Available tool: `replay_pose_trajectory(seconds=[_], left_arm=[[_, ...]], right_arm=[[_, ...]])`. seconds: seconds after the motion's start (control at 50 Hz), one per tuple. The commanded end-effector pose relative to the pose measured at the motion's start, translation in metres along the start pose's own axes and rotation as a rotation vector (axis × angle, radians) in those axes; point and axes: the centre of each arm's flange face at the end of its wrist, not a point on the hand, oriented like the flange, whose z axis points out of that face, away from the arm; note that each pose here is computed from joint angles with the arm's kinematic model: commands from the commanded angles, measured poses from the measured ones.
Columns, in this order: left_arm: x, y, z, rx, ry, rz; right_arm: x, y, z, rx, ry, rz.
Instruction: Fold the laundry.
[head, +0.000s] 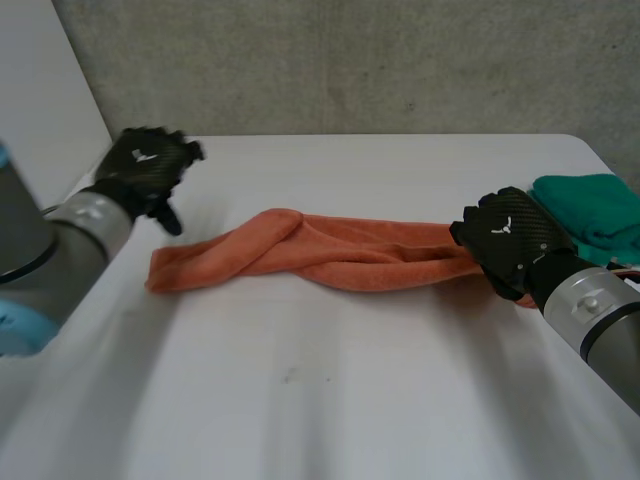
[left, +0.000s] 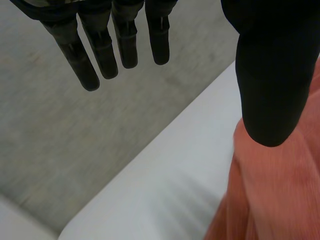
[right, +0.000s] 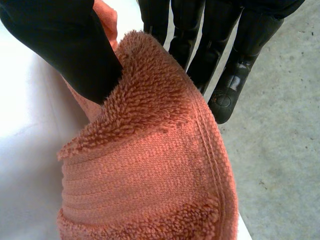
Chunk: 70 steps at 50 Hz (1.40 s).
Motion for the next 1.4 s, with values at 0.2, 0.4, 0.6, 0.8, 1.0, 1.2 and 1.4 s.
replay_pose_trajectory(seconds=[0.2, 0.4, 0.6, 0.8, 1.0, 1.2, 1.4], left_arm=[[0.08, 0.042, 0.101, -0.097, 0.308, -0.026], [0.091, 0.067, 0.12, -0.094, 0.318, -0.027], [0.082, 0.051, 0.116, -0.085, 0.284, -0.02], [0.034, -0.021, 0.071, -0.071, 0.11, -0.005], [-0.023, -0.076, -0.034, -0.021, -0.024, 0.003], [-0.017, -0.065, -0.086, -0.063, -0.025, 0.019], [0.004, 0.016, -0.017, -0.266, 0.079, 0.167]], right_arm=[[-0.011, 0.01, -0.004, -0.033, -0.029, -0.012], [-0.018, 0.015, -0.007, -0.052, -0.048, -0.021], [-0.002, 0.022, -0.003, -0.076, -0.003, -0.058], [0.058, -0.008, 0.01, -0.02, 0.164, -0.1], [0.109, -0.072, -0.014, -0.001, 0.194, -0.079], [0.095, -0.068, -0.025, -0.189, -0.055, 0.014], [0.066, -0.007, 0.042, -0.344, -0.195, 0.013]])
